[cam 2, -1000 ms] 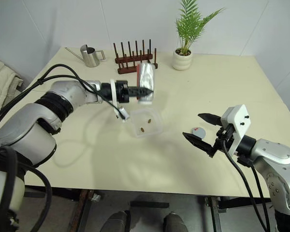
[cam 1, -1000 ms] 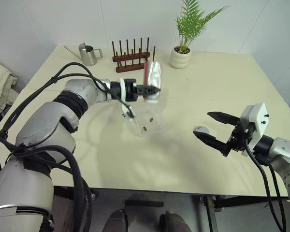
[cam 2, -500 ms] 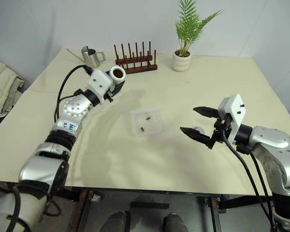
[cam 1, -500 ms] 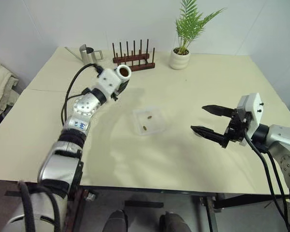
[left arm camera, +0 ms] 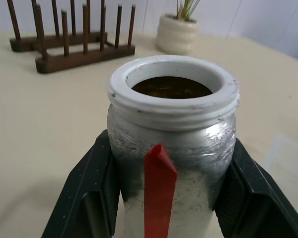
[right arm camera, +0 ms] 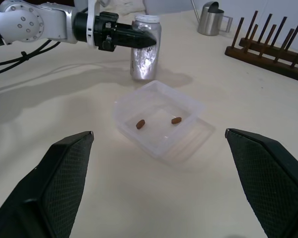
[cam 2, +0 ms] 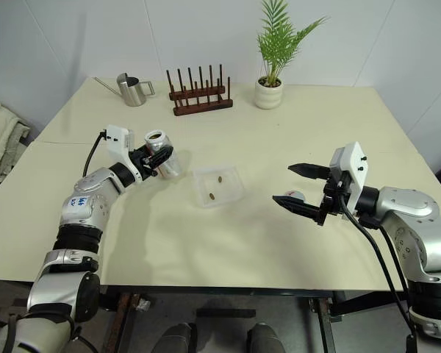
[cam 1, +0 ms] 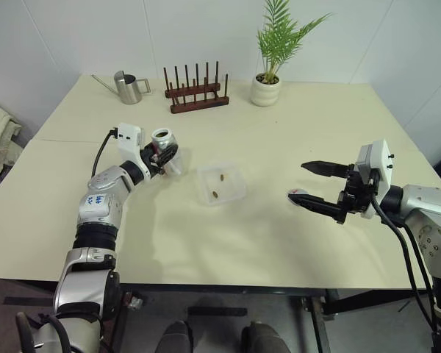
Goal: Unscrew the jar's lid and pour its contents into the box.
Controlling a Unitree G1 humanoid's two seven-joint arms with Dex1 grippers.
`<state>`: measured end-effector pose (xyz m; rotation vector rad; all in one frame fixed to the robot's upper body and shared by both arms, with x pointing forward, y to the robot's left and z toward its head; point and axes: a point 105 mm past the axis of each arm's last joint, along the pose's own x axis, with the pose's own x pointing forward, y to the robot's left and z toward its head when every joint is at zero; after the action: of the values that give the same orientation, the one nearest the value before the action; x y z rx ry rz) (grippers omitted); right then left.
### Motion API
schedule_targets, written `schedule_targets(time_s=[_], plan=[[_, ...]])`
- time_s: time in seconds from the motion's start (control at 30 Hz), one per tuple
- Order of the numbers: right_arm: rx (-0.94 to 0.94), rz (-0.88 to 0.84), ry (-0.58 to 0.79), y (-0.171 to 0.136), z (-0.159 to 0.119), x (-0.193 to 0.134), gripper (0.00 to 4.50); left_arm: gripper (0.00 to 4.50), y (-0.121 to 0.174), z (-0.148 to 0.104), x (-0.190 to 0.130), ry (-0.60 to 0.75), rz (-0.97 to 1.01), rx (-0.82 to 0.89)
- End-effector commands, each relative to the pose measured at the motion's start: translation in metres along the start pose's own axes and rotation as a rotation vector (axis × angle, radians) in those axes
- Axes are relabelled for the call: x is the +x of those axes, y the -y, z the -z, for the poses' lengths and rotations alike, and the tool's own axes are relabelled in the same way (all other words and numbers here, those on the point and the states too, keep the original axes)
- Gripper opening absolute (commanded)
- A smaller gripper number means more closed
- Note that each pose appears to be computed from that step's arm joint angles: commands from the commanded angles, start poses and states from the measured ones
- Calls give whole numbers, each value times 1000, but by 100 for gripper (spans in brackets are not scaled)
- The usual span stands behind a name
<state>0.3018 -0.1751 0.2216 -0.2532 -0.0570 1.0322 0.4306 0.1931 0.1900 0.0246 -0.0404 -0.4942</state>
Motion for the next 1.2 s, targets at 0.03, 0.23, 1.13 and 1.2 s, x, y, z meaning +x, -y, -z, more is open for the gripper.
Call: schedule_targets(time_s=[0.03,0.23,1.13,1.2], plan=[[-36,-7,17,-2,-7,0,447,204,-3,-5,-5,13,2,102],[-33,-1,14,-3,-5,1,447,204,1,-4,-5,27,21,150],[-49,12,7,1,-7,-2,450,447,9,-5,-35,-21,42,174],[-50,8,1,1,-6,-3,450,447,8,-4,-39,-36,35,168]])
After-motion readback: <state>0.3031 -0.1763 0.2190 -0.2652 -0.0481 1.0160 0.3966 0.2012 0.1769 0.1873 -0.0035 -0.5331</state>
